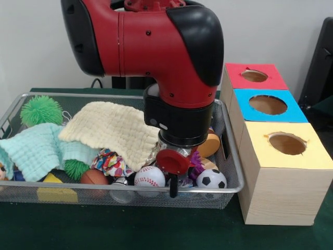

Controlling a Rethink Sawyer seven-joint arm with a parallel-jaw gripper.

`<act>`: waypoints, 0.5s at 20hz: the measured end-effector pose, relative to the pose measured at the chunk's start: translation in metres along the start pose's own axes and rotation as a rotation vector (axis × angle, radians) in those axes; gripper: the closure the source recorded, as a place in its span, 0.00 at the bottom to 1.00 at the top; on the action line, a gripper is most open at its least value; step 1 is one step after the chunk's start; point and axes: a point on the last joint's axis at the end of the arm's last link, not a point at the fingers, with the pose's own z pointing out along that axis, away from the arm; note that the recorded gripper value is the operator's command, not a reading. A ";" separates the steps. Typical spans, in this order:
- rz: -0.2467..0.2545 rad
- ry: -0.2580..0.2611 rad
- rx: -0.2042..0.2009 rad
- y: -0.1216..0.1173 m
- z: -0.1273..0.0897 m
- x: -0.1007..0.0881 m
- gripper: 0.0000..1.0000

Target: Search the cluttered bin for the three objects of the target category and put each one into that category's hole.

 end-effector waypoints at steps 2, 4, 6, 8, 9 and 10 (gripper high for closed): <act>0.000 0.000 0.003 -0.001 -0.002 0.000 0.00; -0.001 0.000 0.010 -0.002 -0.009 0.000 0.00; -0.002 0.001 0.015 -0.003 -0.015 0.001 0.00; -0.004 0.002 0.022 -0.004 -0.022 0.002 0.00; -0.005 0.003 0.029 -0.005 -0.029 0.002 0.00; -0.005 0.003 0.038 -0.007 -0.034 0.002 0.00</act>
